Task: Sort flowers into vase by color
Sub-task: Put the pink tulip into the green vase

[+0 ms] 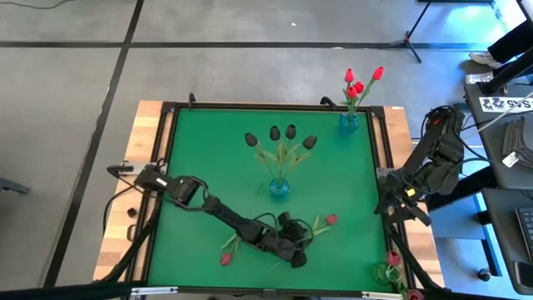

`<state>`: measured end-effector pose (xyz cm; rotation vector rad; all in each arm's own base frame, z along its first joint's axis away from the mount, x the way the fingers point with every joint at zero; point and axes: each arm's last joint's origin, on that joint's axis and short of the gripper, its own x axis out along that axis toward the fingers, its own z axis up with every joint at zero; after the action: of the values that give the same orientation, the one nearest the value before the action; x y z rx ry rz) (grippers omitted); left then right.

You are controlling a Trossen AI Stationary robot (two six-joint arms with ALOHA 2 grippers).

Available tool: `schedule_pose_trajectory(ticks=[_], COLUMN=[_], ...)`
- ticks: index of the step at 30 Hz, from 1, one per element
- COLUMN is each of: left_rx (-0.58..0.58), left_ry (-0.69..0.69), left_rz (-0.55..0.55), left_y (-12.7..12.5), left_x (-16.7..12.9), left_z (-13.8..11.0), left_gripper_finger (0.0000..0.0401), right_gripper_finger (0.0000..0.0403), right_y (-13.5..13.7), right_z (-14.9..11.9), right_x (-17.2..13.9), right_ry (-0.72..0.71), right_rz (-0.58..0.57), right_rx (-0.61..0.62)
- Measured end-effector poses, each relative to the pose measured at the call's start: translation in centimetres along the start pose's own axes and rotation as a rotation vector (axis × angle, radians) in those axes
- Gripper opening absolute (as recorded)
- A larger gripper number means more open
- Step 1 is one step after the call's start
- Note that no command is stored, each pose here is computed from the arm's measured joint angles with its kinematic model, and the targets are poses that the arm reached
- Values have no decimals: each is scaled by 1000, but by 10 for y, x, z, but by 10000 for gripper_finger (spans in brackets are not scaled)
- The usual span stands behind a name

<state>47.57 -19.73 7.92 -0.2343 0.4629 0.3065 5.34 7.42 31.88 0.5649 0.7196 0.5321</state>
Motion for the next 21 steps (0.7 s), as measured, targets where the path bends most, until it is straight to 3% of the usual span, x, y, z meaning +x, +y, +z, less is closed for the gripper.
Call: schedule_pose_trajectory(ticks=[10,13,18,21], left_rx=[-4,4,42,74], left_ry=[43,45,3,-33], left_rz=[58,78,101,86], left_y=[12,15,11,5], left_x=[12,12,9,3], left_z=[6,3,2,7], left_gripper_finger=[155,117,21,13], right_gripper_finger=[214,214,214,214], right_y=[2,4,7,5], right_z=[4,6,13,13], right_x=[0,0,-1,3], right_ry=[-62,-107,-241,-289], right_rz=[5,9,-21,-91], right_rx=[70,96,90,85])
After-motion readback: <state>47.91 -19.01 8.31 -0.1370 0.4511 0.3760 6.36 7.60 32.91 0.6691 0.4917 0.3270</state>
